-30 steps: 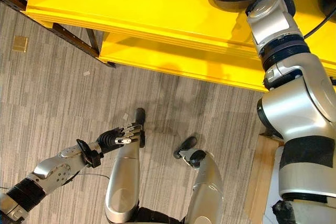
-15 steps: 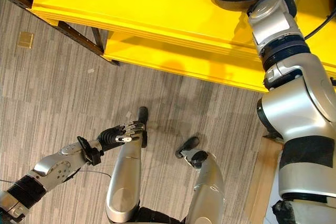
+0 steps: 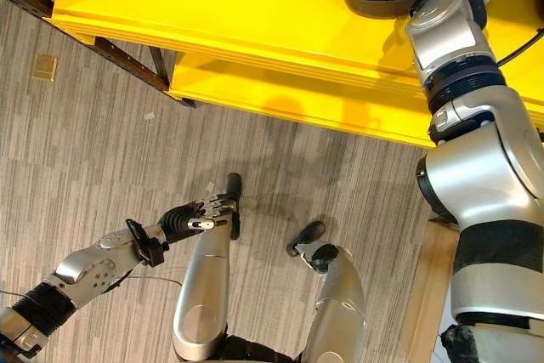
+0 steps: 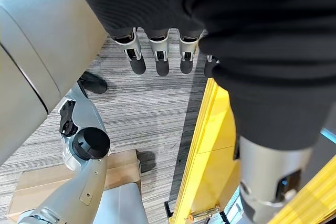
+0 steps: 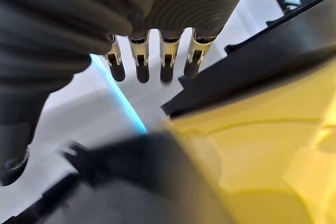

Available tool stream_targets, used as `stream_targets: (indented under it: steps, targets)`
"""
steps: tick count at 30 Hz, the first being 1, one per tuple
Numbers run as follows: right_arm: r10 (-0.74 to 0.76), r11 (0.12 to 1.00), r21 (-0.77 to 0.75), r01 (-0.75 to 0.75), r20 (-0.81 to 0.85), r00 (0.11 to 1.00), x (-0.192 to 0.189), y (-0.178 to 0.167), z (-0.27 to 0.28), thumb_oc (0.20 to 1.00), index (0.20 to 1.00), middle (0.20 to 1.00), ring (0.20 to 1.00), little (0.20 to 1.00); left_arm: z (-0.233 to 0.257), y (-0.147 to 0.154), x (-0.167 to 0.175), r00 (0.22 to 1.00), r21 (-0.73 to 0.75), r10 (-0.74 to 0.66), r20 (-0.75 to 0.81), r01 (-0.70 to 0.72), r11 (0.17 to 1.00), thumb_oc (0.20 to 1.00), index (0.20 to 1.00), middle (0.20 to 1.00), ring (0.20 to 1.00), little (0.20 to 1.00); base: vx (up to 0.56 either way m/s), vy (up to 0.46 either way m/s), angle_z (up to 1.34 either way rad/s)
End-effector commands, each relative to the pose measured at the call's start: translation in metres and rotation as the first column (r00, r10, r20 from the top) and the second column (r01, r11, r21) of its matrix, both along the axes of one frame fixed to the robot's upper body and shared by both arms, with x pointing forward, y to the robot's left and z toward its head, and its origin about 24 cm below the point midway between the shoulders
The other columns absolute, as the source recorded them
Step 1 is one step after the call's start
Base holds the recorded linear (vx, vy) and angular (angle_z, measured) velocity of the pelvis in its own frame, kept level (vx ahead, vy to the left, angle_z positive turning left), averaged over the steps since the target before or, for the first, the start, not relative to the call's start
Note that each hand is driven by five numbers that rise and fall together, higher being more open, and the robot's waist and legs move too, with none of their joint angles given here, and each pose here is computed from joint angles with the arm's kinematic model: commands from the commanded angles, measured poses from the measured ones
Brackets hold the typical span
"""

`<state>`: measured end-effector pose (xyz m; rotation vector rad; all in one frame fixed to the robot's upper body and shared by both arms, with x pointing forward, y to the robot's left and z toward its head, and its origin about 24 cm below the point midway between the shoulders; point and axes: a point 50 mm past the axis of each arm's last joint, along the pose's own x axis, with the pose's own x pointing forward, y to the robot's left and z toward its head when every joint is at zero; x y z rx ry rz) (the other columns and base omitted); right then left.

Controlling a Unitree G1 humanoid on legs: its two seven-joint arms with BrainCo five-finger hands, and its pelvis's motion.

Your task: Move parts from the plastic box to the shelf.

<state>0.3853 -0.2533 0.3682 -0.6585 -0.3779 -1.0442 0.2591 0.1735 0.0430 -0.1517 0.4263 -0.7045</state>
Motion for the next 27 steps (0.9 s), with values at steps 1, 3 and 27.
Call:
stream_targets:
  steps: [1, 3, 27]
  targets:
    - [-0.050, 0.997, -0.046, 0.058, 0.158, 0.986, -0.018, -0.008, 0.033, 1.000, 1.000, 1.000, 1.000, 1.000, 0.001, -0.025, -0.013, 0.994, -0.058, -0.108, 0.017, 0.109, 0.992, 1.000, 1.000, 1.000, 1.000, 1.000, 0.00, 0.042, -0.01]
    - [-0.044, 0.997, -0.047, 0.054, 0.180, 0.983, -0.018, -0.007, 0.032, 1.000, 1.000, 1.000, 1.000, 1.000, 0.001, -0.026, -0.013, 0.993, -0.060, -0.118, 0.017, 0.119, 0.991, 1.000, 1.000, 1.000, 1.000, 1.000, 0.00, 0.000, 0.00]
    - [0.611, 0.711, -0.431, -0.556, -0.013, 0.792, -0.033, 0.047, -0.021, 1.000, 1.000, 1.000, 1.000, 1.000, -0.024, -0.041, -0.032, 0.991, -0.049, -0.136, 0.010, 0.137, 0.989, 1.000, 1.000, 1.000, 1.000, 1.000, 0.00, 0.099, -0.07]
